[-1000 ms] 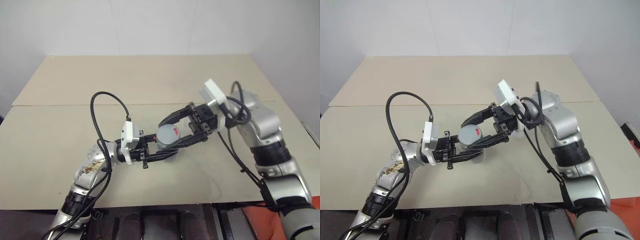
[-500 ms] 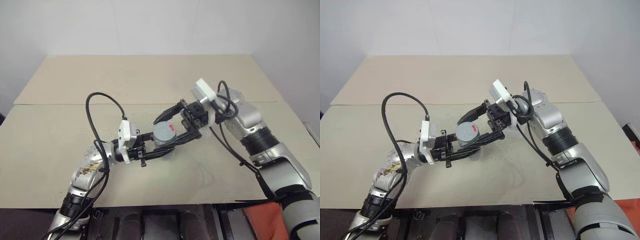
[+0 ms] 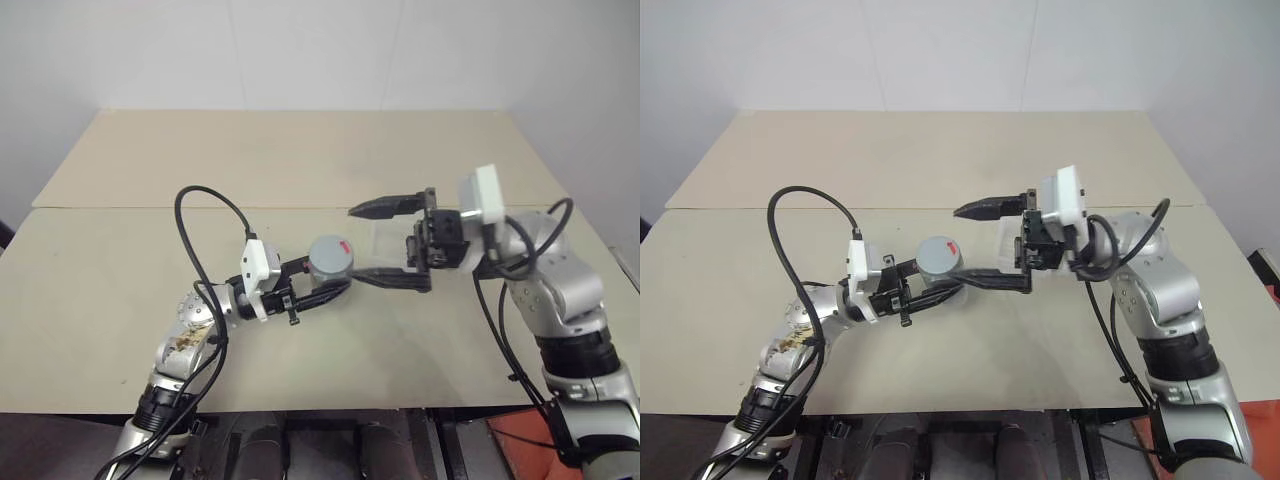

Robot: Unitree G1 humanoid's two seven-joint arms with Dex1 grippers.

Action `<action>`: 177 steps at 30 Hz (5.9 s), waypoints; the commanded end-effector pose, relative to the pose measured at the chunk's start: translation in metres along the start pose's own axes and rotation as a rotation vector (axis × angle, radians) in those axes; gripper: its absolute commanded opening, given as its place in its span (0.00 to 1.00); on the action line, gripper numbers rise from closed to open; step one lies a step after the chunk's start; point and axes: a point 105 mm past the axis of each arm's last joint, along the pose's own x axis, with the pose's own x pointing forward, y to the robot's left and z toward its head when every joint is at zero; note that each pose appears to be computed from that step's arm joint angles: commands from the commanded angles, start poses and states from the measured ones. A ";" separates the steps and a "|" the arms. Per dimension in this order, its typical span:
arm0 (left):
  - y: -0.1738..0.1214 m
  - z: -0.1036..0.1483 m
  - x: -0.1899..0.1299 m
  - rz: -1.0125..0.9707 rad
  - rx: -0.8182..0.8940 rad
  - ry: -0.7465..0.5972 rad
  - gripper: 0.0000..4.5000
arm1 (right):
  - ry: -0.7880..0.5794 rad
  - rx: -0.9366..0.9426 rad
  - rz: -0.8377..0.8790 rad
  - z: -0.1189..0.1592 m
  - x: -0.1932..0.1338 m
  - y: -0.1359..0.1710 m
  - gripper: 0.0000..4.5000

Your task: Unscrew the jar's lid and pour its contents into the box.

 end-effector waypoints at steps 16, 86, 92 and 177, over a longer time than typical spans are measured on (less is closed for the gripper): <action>0.013 0.018 0.011 0.093 0.077 -0.095 0.43 | 0.080 -0.014 -0.466 -0.011 0.039 0.003 0.99; 0.015 0.008 -0.009 0.044 0.039 -0.083 0.43 | 0.030 -0.041 -0.313 -0.003 0.042 0.016 0.99; 0.014 0.007 -0.008 0.041 0.040 -0.081 0.43 | 0.048 0.000 -0.317 -0.010 0.043 0.015 0.99; 0.064 -0.005 0.007 0.155 0.138 0.062 0.43 | 0.875 0.499 -0.857 -0.127 -0.179 0.039 0.80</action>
